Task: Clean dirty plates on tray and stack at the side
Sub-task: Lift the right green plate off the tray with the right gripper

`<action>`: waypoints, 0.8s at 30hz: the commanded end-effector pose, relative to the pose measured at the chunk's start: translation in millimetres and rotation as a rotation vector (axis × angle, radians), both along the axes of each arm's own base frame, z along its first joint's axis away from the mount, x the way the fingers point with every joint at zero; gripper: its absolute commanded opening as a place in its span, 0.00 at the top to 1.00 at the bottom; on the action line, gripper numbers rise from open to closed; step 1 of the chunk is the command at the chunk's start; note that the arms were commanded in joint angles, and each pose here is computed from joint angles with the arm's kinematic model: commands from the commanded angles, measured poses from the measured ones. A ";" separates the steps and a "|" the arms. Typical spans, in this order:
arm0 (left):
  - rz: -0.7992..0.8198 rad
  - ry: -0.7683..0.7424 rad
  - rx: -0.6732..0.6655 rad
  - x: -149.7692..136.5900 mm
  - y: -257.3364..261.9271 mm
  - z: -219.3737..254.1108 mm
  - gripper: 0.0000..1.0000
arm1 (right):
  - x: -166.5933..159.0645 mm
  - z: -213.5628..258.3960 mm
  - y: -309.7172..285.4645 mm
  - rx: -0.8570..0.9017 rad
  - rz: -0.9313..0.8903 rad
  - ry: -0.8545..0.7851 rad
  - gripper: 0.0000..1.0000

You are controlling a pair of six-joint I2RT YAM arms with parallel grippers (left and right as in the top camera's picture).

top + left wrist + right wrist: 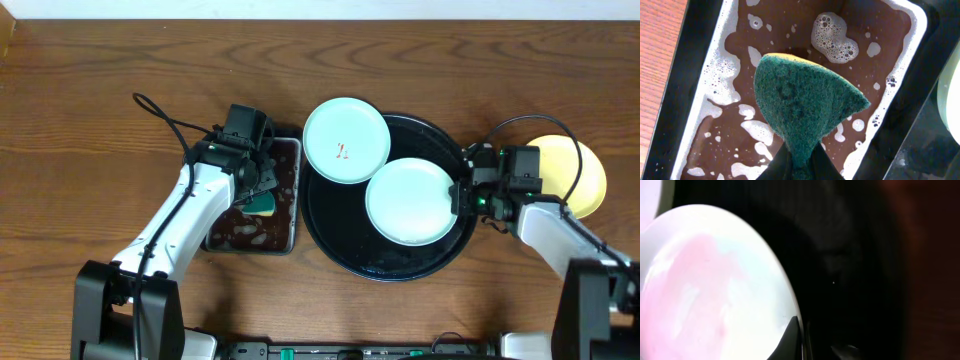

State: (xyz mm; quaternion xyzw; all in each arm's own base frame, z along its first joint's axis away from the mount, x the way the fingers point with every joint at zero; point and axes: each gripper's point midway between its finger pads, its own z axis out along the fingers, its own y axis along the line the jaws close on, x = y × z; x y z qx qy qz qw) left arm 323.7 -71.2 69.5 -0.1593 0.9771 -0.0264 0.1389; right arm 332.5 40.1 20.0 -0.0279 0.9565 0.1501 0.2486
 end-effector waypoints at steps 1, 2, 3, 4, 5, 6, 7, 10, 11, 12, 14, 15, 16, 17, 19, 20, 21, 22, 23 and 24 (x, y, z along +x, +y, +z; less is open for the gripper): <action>-0.005 0.005 0.018 -1.7 4.2 -3.5 0.92 | 11.7 28.0 -16.5 -0.123 -0.019 -0.113 0.99; -0.005 0.003 0.017 -1.2 4.0 -3.3 0.92 | 13.8 35.3 -18.8 -0.141 -0.017 -0.141 0.99; -0.005 0.001 0.017 -0.9 3.9 -3.2 0.91 | 15.7 42.2 -21.2 -0.159 -0.018 -0.166 0.99; -0.005 0.001 0.017 -0.9 3.9 -3.2 0.91 | 17.8 50.1 -23.6 -0.181 -0.019 -0.195 0.99; -0.005 0.001 0.017 -0.9 3.9 -3.2 0.91 | 19.3 56.2 -26.3 -0.202 -0.029 -0.215 0.99; -0.005 0.001 0.017 -0.9 3.9 -3.2 0.91 | 20.5 62.8 -29.6 -0.228 -0.043 -0.235 0.99; -0.005 0.002 0.017 -0.9 4.0 -3.2 0.91 | 21.4 68.1 -32.5 -0.254 -0.057 -0.252 0.99; -0.005 0.002 0.017 -0.9 4.0 -3.2 0.91 | 22.6 83.0 -38.3 -0.342 -0.086 -0.296 0.99; -0.005 0.002 0.017 -0.9 4.0 -3.2 0.91 | 22.6 87.8 -38.4 -0.375 -0.085 -0.312 0.99; -0.005 0.002 0.017 -0.9 4.0 -3.2 0.91 | 22.5 92.6 -38.1 -0.407 -0.088 -0.327 0.99; -0.005 0.002 0.017 -0.9 4.0 -3.2 0.91 | 22.0 102.9 -35.2 -0.470 -0.090 -0.359 0.99; -0.005 0.001 0.017 -0.9 3.9 -3.2 0.91 | 21.8 109.4 -32.5 -0.511 -0.082 -0.381 0.99; -0.005 0.002 0.017 -0.9 4.0 -3.2 0.91 | 21.7 115.2 -30.2 -0.547 -0.076 -0.402 0.99; -0.005 0.001 0.017 -0.9 3.9 -3.2 0.91 | 21.9 121.5 -27.3 -0.583 -0.068 -0.425 0.99; -0.005 0.001 0.017 -0.9 3.9 -3.2 0.91 | 22.0 135.0 -19.0 -0.663 -0.039 -0.476 0.99; -0.005 0.001 0.017 -0.9 3.9 -3.2 0.91 | 21.8 141.8 -13.6 -0.706 -0.021 -0.502 0.99; -0.005 0.001 0.017 -0.9 3.9 -3.2 0.91 | 21.8 146.1 -9.1 -0.737 -0.005 -0.520 0.99; -0.005 0.002 0.017 -0.9 4.0 -3.2 0.91 | 21.5 150.8 -3.7 -0.774 0.017 -0.540 0.99; -0.005 0.002 0.017 -0.9 4.0 -3.2 0.91 | 20.9 154.9 2.1 -0.813 0.040 -0.558 0.99; -0.005 0.001 0.017 -0.9 3.9 -3.2 0.91 | 19.9 158.7 7.6 -0.851 0.059 -0.573 0.99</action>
